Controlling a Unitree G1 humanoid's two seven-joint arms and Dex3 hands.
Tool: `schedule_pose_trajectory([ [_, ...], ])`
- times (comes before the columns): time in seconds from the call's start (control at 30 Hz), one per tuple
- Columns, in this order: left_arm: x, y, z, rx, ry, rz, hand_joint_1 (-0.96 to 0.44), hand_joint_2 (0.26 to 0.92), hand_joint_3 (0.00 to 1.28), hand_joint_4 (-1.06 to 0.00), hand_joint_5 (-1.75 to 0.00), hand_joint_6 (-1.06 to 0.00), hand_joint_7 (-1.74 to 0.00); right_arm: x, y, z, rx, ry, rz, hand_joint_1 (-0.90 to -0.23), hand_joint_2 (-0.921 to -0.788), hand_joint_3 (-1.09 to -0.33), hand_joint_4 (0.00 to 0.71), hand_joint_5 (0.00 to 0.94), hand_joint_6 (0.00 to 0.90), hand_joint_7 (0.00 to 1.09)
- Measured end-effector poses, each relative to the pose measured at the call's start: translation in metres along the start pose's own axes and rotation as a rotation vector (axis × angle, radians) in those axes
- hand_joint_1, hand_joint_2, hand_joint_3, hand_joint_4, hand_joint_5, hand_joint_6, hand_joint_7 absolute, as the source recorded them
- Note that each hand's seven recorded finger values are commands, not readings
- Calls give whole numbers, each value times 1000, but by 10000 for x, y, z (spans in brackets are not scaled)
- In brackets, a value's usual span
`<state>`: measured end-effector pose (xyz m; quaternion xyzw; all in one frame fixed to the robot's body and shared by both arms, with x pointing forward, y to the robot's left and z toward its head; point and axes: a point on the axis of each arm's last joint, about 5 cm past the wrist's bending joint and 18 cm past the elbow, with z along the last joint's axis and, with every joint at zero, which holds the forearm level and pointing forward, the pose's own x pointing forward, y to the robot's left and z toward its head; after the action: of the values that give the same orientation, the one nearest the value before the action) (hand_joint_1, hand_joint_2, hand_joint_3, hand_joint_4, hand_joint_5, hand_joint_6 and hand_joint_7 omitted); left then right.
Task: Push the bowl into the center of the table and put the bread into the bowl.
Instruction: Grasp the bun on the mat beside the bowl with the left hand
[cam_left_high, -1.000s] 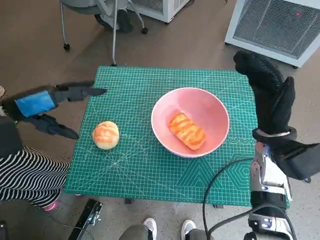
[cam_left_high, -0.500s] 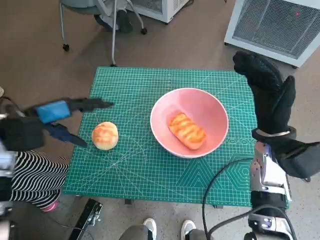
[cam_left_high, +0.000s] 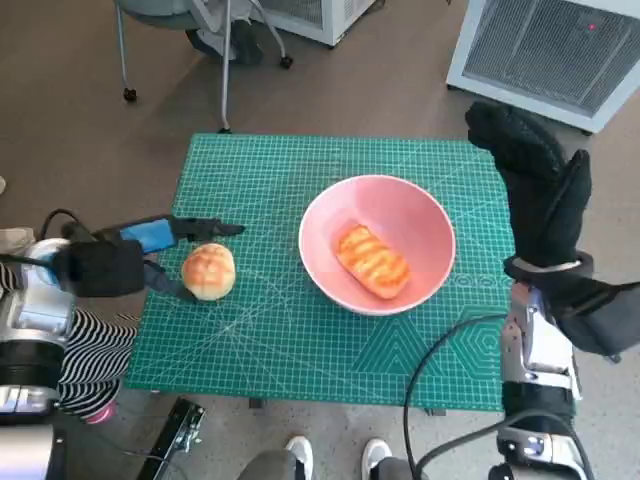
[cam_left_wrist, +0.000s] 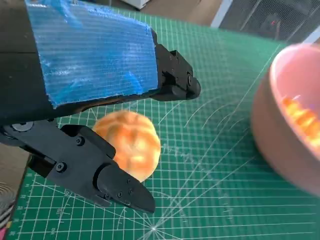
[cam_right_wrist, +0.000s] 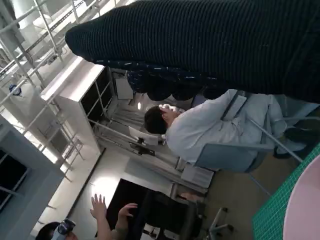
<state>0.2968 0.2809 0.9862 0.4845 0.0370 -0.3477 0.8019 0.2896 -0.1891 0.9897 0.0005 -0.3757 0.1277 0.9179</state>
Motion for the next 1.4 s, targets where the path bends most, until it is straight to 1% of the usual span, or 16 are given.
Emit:
schedule_pose_trajectory([
  [0.03, 15, -11, 1, 8, 4, -2, -69, 771, 7, -318, -25, -450, -41, 0, -1, 2, -1, 0, 0, -704, -921, -687, 166, 1, 61, 416],
  [0.07, 30, -22, 2, 16, 7, -3, -56, 779, 9, -369, -26, -494, -50, -1, -3, 3, -1, -1, 0, -704, -921, -687, 166, 1, 61, 416],
  [0.1, 45, -32, 5, 29, 12, -4, -51, 782, 9, -388, -26, -510, -52, -1, -5, 4, -2, 0, -1, -704, -921, -687, 166, 1, 61, 416],
  [0.17, 71, -49, 10, 53, 23, -4, -34, 802, 13, -488, -35, -597, -74, -2, -7, 5, -3, 0, -1, -704, -921, -687, 166, 1, 60, 415],
  [0.23, 90, -61, 14, 77, 36, -3, -3, 832, 18, -627, -60, -703, -104, -2, -7, 5, -4, 0, -1, -705, -921, -687, 166, 0, 58, 414],
  [0.3, 105, -67, 20, 99, 48, -1, 13, 846, 19, -698, -79, -755, -123, -4, -10, 7, -5, 0, 0, -706, -921, -687, 166, 0, 57, 414],
  [0.33, 112, -69, 24, 109, 53, 1, 11, 861, 26, -692, -294, -739, -324, -4, -11, 8, -6, -1, 0, -706, -921, -687, 166, 0, 57, 414],
  [0.37, 115, -68, 27, 115, 55, 5, 7, 882, 59, -655, -634, -690, -643, -3, -12, 9, -7, -1, 0, -707, -921, -687, 166, 0, 56, 414],
  [0.4, 121, -67, 32, 128, 58, 11, 5, 901, 68, -657, -917, -659, -886, -3, -14, 10, -8, -1, 0, -707, -921, -687, 166, 0, 56, 414],
  [0.43, 124, -65, 36, 135, 60, 16, 5, 901, 68, -657, -917, -659, -886, -3, -16, 12, -9, -1, 1, -707, -921, -687, 166, 0, 56, 414],
  [0.5, 126, -61, 42, 147, 60, 29, 3, 912, 45, -701, -1068, -670, -988, -3, -20, 14, -11, -1, 1, -707, -921, -687, 166, 0, 56, 414],
  [0.67, 123, -52, 63, 166, 36, 62, 3, 913, 22, -757, -1136, -698, -1014, -4, -27, 16, -14, -1, 1, -707, -921, -688, 166, 0, 55, 414],
  [0.83, 90, 1, 115, 174, -11, 102, 3, 914, 19, -749, -1158, -715, -1011, -4, -28, 17, -15, -1, 1, -707, -921, -688, 166, 0, 55, 415],
  [1.03, -11, 155, 252, 183, -114, 199, 3, 919, 19, -733, -1182, -708, -1015, -4, -30, 17, -15, 0, 0, -708, -921, -680, 166, 0, 54, 415],
  [1.23, -122, 301, 406, 191, -230, 321, 3, 914, 17, -742, -1111, -717, -1069, -3, -31, 16, -14, 3, 0, -711, -921, -678, 166, 0, 54, 416],
  [1.4, -188, 384, 544, 199, -340, 439, 3, 908, 10, -764, -1059, -735, -1080, -3, -32, 16, -14, 4, 0, -712, -921, -678, 166, 0, 54, 416],
])
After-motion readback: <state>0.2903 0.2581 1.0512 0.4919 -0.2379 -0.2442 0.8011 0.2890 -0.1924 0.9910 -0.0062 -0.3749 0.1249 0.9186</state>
